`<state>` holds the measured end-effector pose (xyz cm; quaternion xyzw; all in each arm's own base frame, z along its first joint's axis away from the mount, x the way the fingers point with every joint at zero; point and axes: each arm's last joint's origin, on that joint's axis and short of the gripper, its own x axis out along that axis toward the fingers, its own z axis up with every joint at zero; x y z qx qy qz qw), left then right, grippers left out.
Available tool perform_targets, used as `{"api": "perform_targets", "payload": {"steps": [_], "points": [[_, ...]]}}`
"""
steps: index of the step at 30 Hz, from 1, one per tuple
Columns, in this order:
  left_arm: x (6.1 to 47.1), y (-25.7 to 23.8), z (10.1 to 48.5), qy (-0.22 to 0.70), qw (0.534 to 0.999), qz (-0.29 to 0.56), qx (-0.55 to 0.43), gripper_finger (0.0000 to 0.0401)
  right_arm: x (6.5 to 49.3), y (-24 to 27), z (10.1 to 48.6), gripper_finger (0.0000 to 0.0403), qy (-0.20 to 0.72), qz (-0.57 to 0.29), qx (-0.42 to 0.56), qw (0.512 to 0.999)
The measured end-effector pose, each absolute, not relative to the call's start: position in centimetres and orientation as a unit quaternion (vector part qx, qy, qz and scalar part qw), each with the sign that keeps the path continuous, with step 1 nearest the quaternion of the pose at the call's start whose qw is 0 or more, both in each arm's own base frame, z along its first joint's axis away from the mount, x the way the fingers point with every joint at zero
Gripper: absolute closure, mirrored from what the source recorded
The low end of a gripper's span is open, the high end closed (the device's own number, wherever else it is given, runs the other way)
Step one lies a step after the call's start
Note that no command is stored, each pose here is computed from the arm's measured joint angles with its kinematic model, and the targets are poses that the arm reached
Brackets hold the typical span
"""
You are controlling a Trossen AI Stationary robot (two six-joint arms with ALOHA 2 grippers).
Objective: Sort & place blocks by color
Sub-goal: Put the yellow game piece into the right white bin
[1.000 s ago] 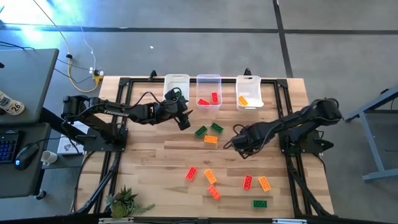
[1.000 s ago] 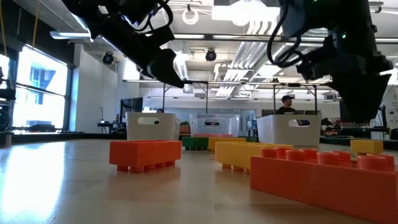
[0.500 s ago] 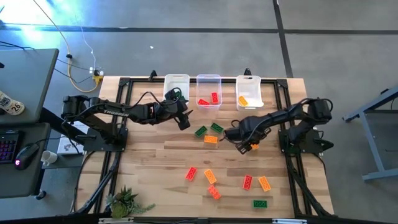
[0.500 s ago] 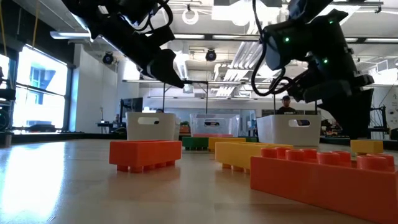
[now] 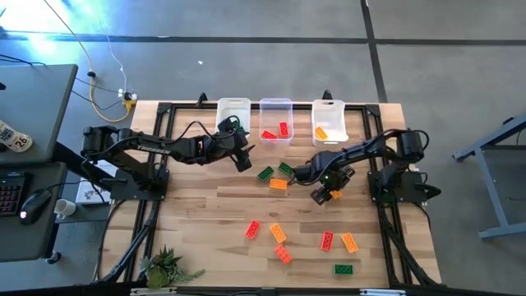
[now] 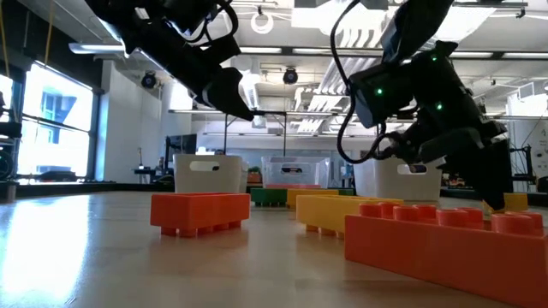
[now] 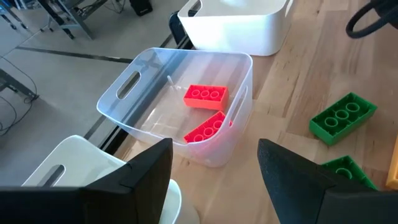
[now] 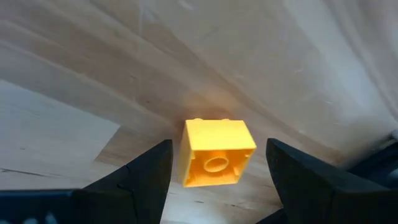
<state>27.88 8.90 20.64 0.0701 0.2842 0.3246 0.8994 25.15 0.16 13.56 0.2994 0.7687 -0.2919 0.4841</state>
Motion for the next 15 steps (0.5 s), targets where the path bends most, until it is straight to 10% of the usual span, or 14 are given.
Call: {"api": "perform_targets", "payload": {"steps": [15], "points": [[28.2, 8.48, 20.6, 0.28, 0.929, 0.238, 0.054, 0.0178, 25.49, 0.35, 13.07, 0.0302, 0.759, -0.305, 0.353, 0.455]]}}
